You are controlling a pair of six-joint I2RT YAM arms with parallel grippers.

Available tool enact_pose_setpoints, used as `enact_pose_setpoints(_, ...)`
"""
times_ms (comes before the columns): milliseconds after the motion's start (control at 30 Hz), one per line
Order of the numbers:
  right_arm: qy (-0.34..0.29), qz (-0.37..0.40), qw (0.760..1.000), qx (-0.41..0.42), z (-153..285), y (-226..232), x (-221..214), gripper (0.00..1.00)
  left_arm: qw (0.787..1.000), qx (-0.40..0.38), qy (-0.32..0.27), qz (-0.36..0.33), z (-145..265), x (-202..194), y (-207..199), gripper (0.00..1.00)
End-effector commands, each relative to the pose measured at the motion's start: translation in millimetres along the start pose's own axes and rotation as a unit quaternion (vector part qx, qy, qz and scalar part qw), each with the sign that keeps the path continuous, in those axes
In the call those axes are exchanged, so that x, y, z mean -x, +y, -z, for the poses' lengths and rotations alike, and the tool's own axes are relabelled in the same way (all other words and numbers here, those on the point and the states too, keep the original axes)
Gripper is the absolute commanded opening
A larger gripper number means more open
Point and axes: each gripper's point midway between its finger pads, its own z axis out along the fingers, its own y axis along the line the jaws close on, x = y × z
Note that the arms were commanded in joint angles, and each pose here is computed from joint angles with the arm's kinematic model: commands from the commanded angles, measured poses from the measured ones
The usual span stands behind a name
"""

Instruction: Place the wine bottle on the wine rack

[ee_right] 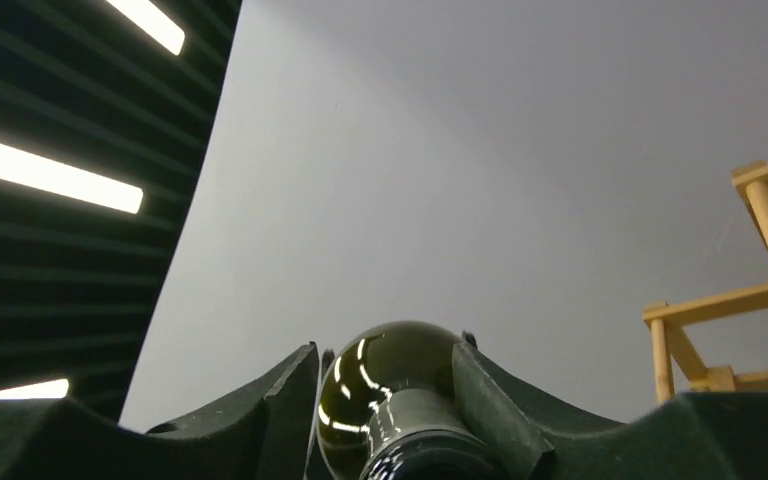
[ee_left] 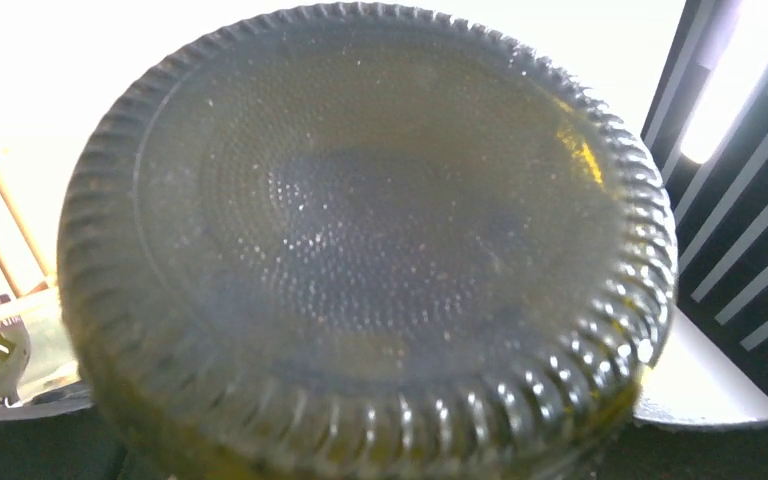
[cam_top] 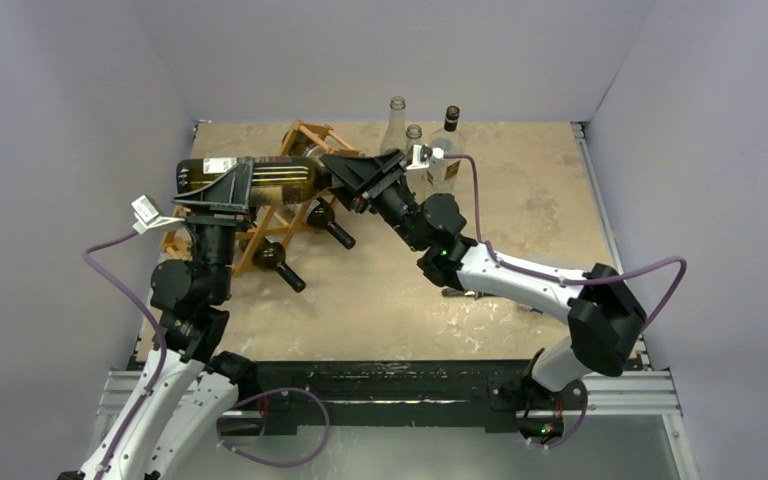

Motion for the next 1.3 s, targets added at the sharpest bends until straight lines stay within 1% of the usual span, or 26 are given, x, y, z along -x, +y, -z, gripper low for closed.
enact_pose_setpoints(0,0.046,0.048,0.996,0.052,29,42,-15,0.58,0.999,-0.001,-0.026,0.022,6,15,-12,0.0)
enact_pose_setpoints(33,0.049,0.057,0.996,0.04,33,35,-15,0.62,0.999,0.006,-0.026,0.023,7,16,-11,0.0)
enact_pose_setpoints(67,0.055,0.065,0.996,0.017,38,24,-16,0.7,0.999,0.011,-0.027,0.025,9,18,-12,0.0)
enact_pose_setpoints(100,0.067,0.075,0.995,0.005,42,18,-19,0.76,0.999,0.017,-0.027,0.03,11,19,-11,0.0)
enact_pose_setpoints(167,0.103,0.098,0.99,-0.016,52,6,-29,0.82,0.999,0.019,-0.024,0.044,13,18,-11,0.0)
enact_pose_setpoints(267,0.13,0.152,0.978,-0.057,66,-19,-32,0.9,0.998,0.021,-0.011,0.061,15,15,-14,0.0)
enact_pose_setpoints(333,0.159,0.201,0.963,-0.082,78,-36,-36,0.92,0.998,0.03,0.002,0.06,18,12,-14,0.0)
enact_pose_setpoints(367,0.177,0.233,0.952,-0.091,85,-44,-38,0.93,0.998,0.037,0.008,0.057,20,11,-13,0.0)
enact_pose_setpoints(433,0.218,0.273,0.932,-0.102,99,-56,-43,0.97,0.997,0.05,0.016,0.05,24,9,-10,0.0)
enact_pose_setpoints(467,0.249,0.289,0.918,-0.106,108,-62,-49,0.97,0.997,0.057,0.015,0.049,26,10,-9,0.0)
enact_pose_setpoints(500,0.274,0.309,0.903,-0.115,115,-68,-52,0.98,0.995,0.089,0.022,0.043,30,7,5,0.0)
enact_pose_setpoints(533,0.283,0.336,0.889,-0.129,119,-74,-49,0.99,0.994,0.102,0.022,0.044,31,7,10,0.0)
enact_pose_setpoints(567,0.294,0.353,0.875,-0.152,127,-84,-45,0.99,0.993,0.11,0.022,0.044,32,7,13,0.0)
enact_pose_setpoints(600,0.302,0.36,0.867,-0.168,135,-92,-43,0.99,0.992,0.116,0.022,0.045,33,6,16,0.0)
enact_pose_setpoints(667,0.321,0.352,0.861,-0.179,150,-101,-46,0.99,0.991,0.125,0.026,0.049,34,4,22,0.0)
enact_pose_setpoints(733,0.331,0.373,0.845,-0.195,159,-108,-41,0.99,0.989,0.134,0.035,0.051,36,0,25,0.0)
enact_pose_setpoints(900,0.37,0.452,0.784,-0.21,170,-109,-29,0.99,0.982,0.161,0.093,0.035,46,-17,28,0.0)
enact_pose_setpoints(933,0.371,0.471,0.772,-0.21,166,-107,-25,0.99,0.979,0.17,0.106,0.031,49,-20,30,0.0)
enact_pose_setpoints(1000,0.393,0.493,0.744,-0.224,169,-111,-21,0.97,0.973,0.188,0.129,0.024,55,-27,35,0.0)
enact_pose_setpoints(1100,0.421,0.515,0.712,-0.225,166,-113,-23,0.92,0.966,0.202,0.159,0.024,64,-36,41,0.0)
enact_pose_setpoints(1200,0.432,0.538,0.689,-0.222,158,-112,-29,0.84,0.959,0.214,0.185,0.029,71,-46,47,0.0)
enact_pose_setpoints(1267,0.438,0.546,0.682,-0.211,152,-109,-37,0.8,0.956,0.217,0.195,0.027,74,-49,49,0.0)
